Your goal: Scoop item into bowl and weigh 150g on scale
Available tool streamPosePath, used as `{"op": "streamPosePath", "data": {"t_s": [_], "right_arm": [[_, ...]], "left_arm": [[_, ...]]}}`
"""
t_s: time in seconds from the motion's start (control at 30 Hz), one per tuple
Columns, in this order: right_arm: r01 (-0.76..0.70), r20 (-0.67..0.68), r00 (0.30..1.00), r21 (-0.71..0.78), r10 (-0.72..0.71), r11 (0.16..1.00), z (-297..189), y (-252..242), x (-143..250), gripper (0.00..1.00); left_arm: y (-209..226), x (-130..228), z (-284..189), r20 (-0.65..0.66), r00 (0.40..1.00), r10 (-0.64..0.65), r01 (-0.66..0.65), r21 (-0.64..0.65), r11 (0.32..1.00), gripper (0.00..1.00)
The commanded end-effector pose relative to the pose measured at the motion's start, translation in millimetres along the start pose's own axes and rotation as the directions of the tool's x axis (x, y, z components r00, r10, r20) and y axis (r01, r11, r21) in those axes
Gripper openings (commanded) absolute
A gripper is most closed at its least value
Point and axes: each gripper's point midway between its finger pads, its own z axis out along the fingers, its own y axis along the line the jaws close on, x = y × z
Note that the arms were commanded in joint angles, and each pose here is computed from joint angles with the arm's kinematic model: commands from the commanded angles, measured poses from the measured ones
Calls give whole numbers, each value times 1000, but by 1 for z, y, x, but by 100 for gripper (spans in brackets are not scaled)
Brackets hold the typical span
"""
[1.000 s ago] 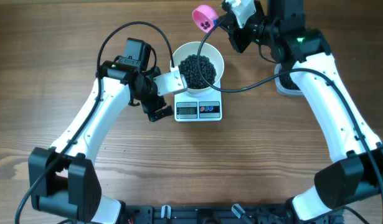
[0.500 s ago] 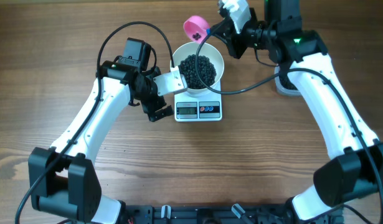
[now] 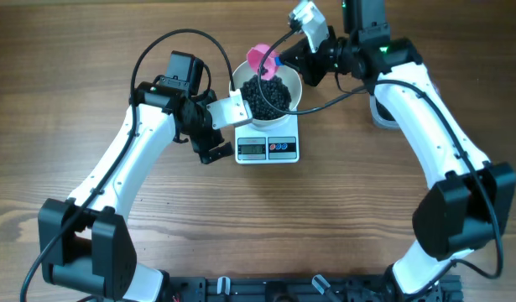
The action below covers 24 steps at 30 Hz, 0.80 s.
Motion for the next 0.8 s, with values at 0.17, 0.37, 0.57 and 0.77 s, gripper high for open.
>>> {"op": "streamPosePath", "data": {"t_s": [0.17,0.37,0.57,0.77], "right_arm": [[-36,-81,996,77,43,996,17,-24,28,4],[-56,-110,992,73,64,996,27,-29,41,4],[-52,-133,989,123,69,991,26,-37,46,4],[-80,-172,980,110,98,991,25,-32,56,4]], "left_arm": [[-1,-4,0,19,1000,16,-17,12,1000,100],[-1,-4,0,19,1000,16,-16,13,1000,100],[-1,-4,0,20,1000,16,-16,13,1000,100],[-1,-4,0,19,1000,16,-16,13,1000,100]]}}
